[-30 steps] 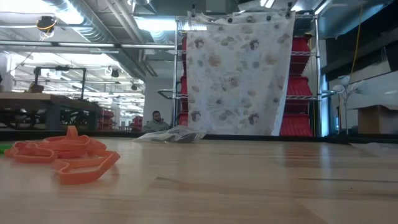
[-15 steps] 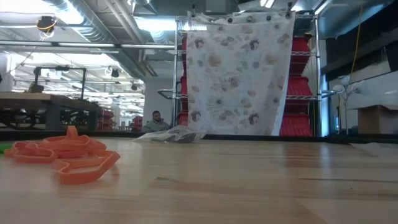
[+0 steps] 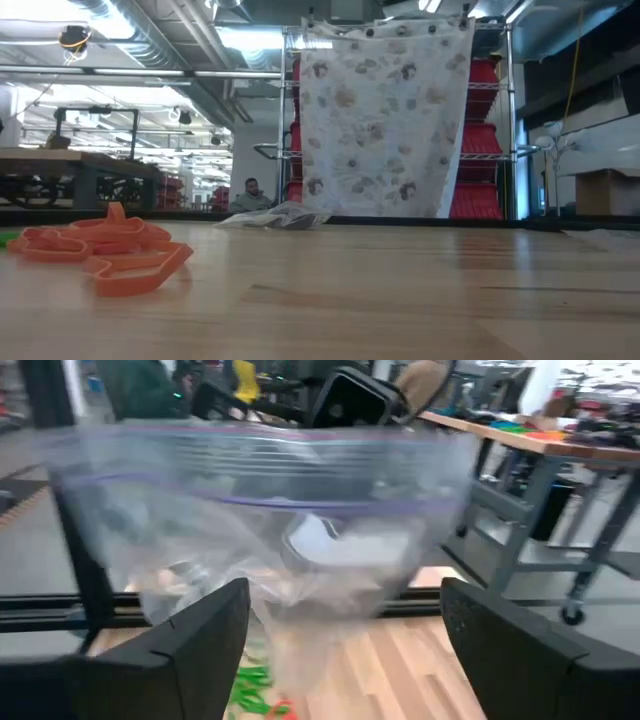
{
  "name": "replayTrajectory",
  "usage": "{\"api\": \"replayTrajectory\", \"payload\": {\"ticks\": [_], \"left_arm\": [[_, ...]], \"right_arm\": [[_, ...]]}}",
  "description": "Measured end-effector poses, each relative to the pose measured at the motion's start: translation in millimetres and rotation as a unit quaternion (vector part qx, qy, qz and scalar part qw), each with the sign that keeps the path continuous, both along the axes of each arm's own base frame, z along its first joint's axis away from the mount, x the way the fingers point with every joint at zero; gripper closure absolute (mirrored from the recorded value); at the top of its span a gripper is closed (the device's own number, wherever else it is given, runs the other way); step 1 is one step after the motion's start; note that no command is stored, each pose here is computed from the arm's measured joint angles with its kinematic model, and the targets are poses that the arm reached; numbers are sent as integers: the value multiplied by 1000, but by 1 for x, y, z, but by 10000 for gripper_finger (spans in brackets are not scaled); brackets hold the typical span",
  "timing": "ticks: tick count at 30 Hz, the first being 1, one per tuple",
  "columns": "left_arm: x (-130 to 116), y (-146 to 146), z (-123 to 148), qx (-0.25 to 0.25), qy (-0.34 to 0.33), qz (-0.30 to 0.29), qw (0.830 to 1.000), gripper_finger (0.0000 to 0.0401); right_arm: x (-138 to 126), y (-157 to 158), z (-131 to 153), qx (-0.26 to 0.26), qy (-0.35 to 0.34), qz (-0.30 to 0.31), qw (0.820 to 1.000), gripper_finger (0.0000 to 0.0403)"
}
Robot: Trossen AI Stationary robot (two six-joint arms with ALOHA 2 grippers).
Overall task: Sort rubber bands
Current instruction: Open the transparent zip bag
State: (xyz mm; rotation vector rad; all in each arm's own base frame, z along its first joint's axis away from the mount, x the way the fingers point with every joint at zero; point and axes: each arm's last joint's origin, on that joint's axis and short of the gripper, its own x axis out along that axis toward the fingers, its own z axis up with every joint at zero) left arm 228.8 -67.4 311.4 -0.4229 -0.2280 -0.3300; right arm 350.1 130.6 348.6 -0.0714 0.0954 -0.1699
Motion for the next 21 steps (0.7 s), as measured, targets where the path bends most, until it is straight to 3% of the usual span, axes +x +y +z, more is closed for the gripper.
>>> {"api": "replayTrajectory", "payload": {"ticks": [6, 21], "left_arm": [[-1, 1, 2, 13, -8, 16, 1000, 401], [-7, 10, 7, 39, -15, 44, 998, 401]], "right_arm": [[-1, -2, -2, -8, 7, -33, 999, 84], [-1, -1, 7, 3, 7, -23, 1000, 84]]}}
